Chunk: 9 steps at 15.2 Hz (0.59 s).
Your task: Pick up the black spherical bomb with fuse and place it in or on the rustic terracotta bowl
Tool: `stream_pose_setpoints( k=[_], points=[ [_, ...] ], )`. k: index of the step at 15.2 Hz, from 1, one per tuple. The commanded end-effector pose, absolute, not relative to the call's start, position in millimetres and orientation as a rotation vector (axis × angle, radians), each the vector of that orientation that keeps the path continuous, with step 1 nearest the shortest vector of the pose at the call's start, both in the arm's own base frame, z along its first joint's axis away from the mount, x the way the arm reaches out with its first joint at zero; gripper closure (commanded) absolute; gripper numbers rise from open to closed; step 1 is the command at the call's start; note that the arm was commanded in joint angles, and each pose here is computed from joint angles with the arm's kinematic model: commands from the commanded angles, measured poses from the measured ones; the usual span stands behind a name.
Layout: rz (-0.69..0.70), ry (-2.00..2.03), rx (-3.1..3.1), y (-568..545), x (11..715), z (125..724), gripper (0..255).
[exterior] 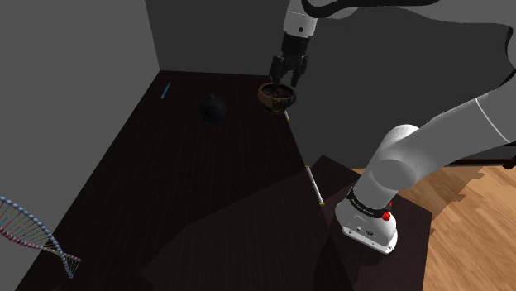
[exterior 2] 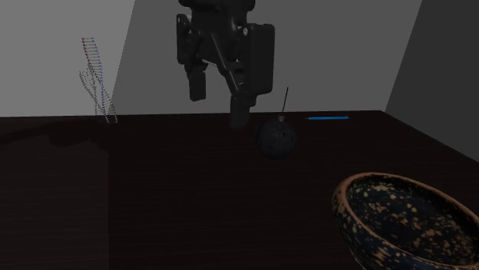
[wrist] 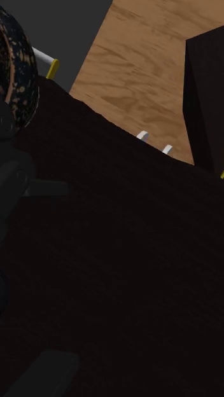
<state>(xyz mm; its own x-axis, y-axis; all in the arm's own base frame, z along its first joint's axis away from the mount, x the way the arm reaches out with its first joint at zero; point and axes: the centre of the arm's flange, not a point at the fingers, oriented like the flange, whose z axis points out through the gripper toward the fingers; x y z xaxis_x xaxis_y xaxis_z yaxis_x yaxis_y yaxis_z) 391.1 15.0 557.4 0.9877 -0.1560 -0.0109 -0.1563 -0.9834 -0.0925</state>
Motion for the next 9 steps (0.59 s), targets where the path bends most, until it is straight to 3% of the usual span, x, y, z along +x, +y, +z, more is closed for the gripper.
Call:
stream_pose_setpoints(
  k=[1, 9],
  points=[
    [-0.005, 0.24, -3.045, 25, 415, 550, 0],
    [-0.043, 0.247, -3.069, 55, 511, 525, 0]
  ],
)
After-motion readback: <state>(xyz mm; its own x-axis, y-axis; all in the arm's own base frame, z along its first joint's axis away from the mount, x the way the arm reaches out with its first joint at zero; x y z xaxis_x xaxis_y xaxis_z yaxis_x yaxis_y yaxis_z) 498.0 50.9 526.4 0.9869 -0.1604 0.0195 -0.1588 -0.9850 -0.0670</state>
